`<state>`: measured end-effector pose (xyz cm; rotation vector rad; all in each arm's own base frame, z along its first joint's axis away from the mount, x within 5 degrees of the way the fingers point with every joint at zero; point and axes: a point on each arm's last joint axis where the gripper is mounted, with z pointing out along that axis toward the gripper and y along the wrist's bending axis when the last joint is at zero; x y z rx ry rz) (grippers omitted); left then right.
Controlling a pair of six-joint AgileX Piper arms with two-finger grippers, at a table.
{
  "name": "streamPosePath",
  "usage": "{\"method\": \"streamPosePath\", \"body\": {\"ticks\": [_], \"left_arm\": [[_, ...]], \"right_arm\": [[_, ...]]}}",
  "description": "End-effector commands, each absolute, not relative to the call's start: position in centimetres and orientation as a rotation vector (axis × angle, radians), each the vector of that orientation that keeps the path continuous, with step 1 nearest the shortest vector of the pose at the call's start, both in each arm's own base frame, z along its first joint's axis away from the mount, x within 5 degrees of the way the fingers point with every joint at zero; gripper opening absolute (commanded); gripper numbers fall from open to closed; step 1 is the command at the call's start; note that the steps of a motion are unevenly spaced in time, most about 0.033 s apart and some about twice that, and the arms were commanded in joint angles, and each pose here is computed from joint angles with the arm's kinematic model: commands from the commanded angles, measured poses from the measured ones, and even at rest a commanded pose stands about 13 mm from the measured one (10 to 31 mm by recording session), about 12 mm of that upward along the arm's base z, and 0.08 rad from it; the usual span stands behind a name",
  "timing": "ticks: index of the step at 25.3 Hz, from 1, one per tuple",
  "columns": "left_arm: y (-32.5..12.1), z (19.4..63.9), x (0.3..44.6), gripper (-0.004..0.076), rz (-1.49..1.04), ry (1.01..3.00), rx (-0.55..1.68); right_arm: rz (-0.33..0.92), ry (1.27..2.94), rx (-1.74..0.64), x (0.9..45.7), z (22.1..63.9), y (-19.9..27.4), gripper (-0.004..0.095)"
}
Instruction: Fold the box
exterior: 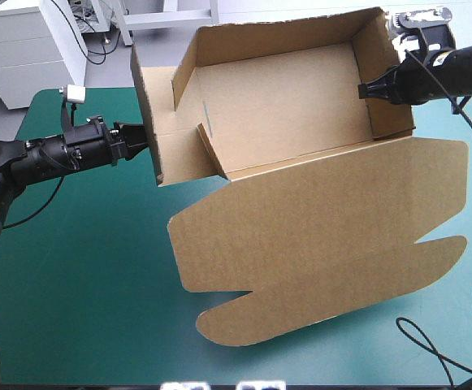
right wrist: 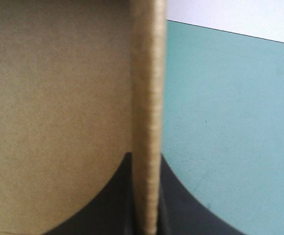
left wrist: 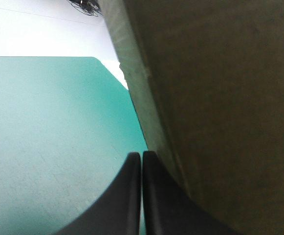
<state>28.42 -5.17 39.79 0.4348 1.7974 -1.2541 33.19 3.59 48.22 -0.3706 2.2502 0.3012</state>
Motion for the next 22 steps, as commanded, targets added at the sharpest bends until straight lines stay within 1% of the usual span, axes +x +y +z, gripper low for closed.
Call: {"method": "streamPosePath", "body": {"ticks": [1, 7, 10, 15, 17, 21, 22], "left_arm": [[-6.5, 42.5, 26.6, -0.0007, -1.400, 1.659, 0.514], [-7.3, 43.0, 26.4, -0.0006, -1.461, 1.612, 0.513], [-7.3, 43.3, 26.4, -0.0006, -1.473, 1.592, 0.505], [-8.3, 44.2, 26.0, 0.0007, -1.445, 1.597, 0.593], [-8.8, 44.8, 25.7, 0.0041, -1.438, 1.594, 0.627], [-8.9, 45.2, 25.7, 0.0274, -1.342, 1.674, 0.670], [-8.9, 45.2, 25.7, 0.0298, -1.343, 1.675, 0.669]], "right_arm": [[0.324, 2.139, -0.341, 31.2, 50.9, 3.7, -0.0017], [0.324, 2.146, -0.329, 31.3, 50.8, 3.8, -0.0017], [0.324, 2.155, -0.354, 31.6, 50.5, 4.7, -0.0017], [0.297, 2.170, -0.383, 32.4, 49.7, 6.1, -0.0017], [0.293, 2.176, -0.387, 32.6, 49.5, 6.4, -0.0017], [0.309, 2.161, -0.384, 32.8, 49.6, 7.0, -0.0017], [0.309, 2.161, -0.384, 32.8, 49.6, 7.0, -0.0017]]}}
